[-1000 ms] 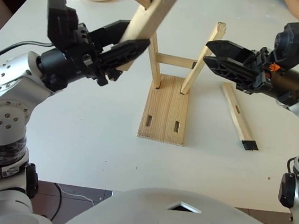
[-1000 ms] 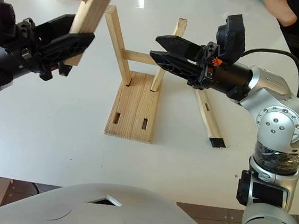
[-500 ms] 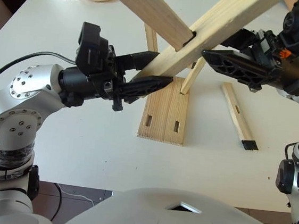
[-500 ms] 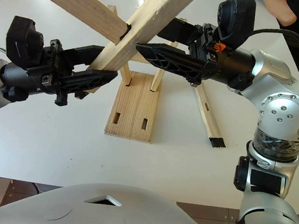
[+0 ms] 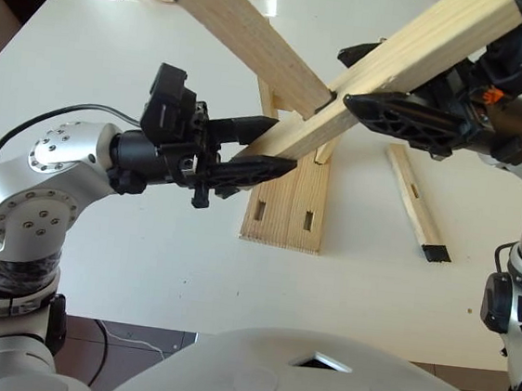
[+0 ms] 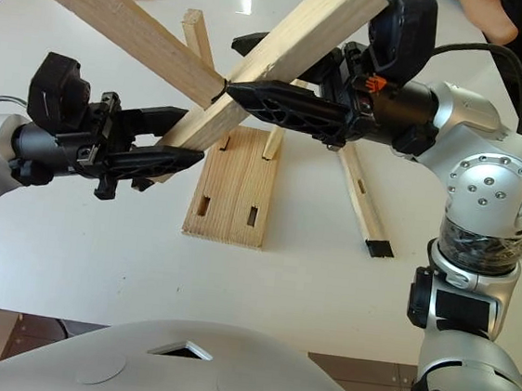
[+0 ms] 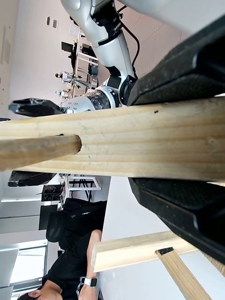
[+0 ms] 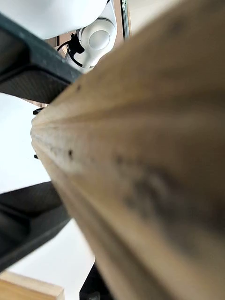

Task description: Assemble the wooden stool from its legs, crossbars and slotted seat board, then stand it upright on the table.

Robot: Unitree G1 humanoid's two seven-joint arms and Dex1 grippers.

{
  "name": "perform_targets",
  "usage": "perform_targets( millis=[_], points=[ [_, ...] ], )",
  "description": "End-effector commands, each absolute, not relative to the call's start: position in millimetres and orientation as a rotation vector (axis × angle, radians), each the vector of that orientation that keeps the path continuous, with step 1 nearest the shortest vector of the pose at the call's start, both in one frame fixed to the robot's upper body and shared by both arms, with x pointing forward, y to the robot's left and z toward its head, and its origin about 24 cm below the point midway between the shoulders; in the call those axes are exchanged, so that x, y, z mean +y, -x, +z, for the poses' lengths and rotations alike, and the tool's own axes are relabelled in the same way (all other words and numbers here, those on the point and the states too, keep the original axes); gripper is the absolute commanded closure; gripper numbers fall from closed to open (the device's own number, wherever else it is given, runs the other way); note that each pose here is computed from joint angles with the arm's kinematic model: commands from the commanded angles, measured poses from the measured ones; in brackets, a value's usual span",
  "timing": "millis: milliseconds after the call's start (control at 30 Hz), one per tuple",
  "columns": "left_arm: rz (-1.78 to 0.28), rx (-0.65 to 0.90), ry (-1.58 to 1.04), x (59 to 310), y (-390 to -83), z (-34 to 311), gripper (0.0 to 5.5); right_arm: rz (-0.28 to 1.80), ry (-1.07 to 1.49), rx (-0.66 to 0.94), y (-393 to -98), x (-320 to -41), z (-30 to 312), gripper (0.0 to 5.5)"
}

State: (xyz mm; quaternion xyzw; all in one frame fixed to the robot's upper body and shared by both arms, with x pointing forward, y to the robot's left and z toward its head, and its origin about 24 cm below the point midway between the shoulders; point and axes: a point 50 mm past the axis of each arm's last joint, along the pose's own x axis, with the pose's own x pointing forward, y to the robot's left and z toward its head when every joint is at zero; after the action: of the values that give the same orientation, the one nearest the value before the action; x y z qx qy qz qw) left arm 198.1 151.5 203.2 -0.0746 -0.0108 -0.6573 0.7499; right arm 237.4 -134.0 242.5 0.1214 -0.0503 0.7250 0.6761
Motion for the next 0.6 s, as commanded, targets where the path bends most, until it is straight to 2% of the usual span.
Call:
perform_targets(
  millis=[33,233,267,433,600],
  points=[
    [-1.424,-0.003,0.136,152,-200,200,3.48,1.660,-0.248,-0.105,-236,-131,245,3.38],
    [-1.403,0.011,0.162,153,-203,202,3.48,1.652,-0.238,-0.080,-236,-132,239,3.41],
    [-1.388,0.012,0.159,154,-205,203,3.10,1.650,-0.237,-0.078,-236,-133,239,3.41],
    [-1.327,0.047,0.129,158,-210,192,2.31,1.622,-0.228,-0.105,-240,-136,244,3.47],
    [-1.189,0.194,0.027,184,-208,149,1.58,1.527,-0.174,-0.162,-249,-158,262,3.47]
  ],
)
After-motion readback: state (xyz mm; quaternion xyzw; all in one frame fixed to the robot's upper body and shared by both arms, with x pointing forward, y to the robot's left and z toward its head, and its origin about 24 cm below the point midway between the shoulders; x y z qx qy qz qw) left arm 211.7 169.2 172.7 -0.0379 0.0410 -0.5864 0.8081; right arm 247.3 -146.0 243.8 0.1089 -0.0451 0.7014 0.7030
